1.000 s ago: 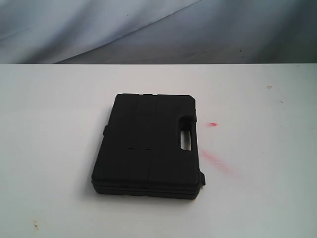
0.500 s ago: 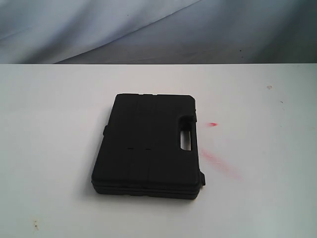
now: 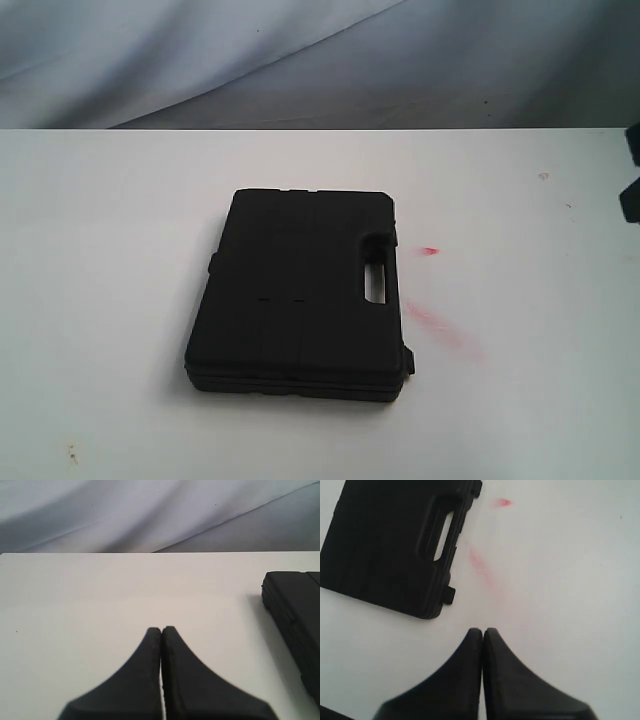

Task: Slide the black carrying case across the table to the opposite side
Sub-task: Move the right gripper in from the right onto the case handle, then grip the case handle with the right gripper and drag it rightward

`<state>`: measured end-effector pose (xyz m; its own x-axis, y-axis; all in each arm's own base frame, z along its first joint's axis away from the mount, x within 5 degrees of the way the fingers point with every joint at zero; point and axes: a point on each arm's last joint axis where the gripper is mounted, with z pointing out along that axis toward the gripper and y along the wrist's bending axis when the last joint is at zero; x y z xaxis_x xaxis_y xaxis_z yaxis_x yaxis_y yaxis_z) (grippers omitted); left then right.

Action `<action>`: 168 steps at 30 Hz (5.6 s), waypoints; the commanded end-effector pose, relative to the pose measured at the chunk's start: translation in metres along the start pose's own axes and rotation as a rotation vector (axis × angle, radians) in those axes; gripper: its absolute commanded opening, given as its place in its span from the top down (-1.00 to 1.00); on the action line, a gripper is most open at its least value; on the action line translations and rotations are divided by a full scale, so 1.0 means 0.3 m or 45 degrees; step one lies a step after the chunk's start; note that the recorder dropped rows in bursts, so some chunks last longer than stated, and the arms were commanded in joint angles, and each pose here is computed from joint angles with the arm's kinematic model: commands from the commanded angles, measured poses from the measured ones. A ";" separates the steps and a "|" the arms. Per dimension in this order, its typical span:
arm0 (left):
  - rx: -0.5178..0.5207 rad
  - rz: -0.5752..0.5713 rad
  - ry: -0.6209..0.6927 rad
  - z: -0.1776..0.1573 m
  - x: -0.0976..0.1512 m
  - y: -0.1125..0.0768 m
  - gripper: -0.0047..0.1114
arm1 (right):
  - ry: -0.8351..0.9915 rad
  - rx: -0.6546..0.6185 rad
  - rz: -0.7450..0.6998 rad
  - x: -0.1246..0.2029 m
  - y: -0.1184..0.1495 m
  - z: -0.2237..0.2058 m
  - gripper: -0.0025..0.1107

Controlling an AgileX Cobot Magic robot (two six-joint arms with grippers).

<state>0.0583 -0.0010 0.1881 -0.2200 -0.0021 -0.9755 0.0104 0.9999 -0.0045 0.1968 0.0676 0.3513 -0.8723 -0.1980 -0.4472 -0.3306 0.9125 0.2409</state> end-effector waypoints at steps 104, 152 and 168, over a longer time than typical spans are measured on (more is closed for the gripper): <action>-0.002 -0.006 -0.001 0.000 0.004 0.000 0.92 | 0.458 0.193 0.060 -0.244 0.200 1.023 0.83; -0.002 -0.007 -0.001 0.000 0.004 0.000 0.92 | 0.522 0.439 0.117 -0.260 -0.085 0.911 0.96; -0.002 -0.005 -0.001 0.000 0.004 0.000 0.92 | 0.522 0.483 0.196 -0.226 -0.249 0.877 0.96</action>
<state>0.0582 -0.0010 0.1880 -0.2210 -0.0005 -0.9753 0.0108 0.9999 -0.0029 0.3767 0.1226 0.1342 -0.9948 -0.0997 -0.0213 -0.0983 0.9936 -0.0558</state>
